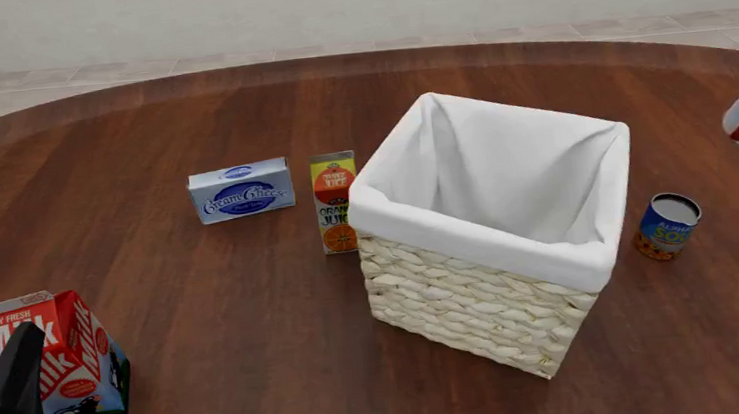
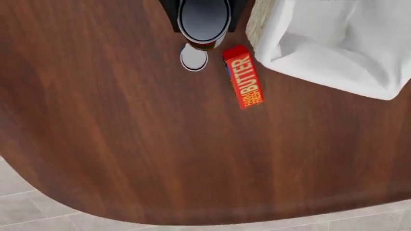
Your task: Pick up the alphabet soup and the tomato sauce, and put them in the basket.
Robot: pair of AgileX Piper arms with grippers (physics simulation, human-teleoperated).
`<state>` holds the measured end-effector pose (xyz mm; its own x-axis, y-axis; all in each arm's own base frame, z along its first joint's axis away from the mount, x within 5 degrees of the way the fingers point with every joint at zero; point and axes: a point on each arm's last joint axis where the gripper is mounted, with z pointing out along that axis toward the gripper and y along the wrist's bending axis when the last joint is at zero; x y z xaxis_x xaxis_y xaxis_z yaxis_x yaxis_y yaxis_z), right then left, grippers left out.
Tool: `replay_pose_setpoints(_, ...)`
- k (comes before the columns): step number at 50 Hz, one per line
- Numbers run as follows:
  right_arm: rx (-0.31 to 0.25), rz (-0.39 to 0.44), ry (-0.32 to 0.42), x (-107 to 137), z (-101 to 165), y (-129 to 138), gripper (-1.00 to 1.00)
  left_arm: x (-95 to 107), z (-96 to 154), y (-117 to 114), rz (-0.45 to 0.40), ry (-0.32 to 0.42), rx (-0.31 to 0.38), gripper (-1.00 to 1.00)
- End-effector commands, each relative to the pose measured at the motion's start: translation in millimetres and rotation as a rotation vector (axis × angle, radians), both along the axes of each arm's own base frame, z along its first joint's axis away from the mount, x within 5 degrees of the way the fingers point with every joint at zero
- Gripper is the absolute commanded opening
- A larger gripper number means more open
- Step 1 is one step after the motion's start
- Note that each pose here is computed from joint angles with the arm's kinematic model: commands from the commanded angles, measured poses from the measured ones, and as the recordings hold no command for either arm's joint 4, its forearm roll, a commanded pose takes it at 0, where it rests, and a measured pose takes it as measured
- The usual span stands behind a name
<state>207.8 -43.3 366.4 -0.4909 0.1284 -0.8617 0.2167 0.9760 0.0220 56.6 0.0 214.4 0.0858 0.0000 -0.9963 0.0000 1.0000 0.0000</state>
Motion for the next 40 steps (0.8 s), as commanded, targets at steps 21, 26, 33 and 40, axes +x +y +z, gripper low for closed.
replay_pose_setpoints(21, -0.016, 0.137, -0.049, 2.5, 55.2, 27.8, -1.0, 0.0, 0.0, 0.0, 0.0, 0.0, 0.0, 1.0)
replay_pose_setpoints(26, -0.018, 0.162, -0.046, 5.7, 57.9, 32.5, -1.0, 0.0, 0.0, 0.0, 0.0, 0.0, 0.0, 1.0)
replay_pose_setpoints(33, -0.01, 0.2, -0.049, 10.7, 66.6, 41.5, -1.0, 0.0, 0.0, 0.0, 0.0, 0.0, 0.0, 1.0)
replay_pose_setpoints(40, -0.007, 0.262, -0.043, 15.4, 69.1, 55.4, -1.0, 0.0, 0.0, 0.0, 0.0, 0.0, 0.0, 1.0)
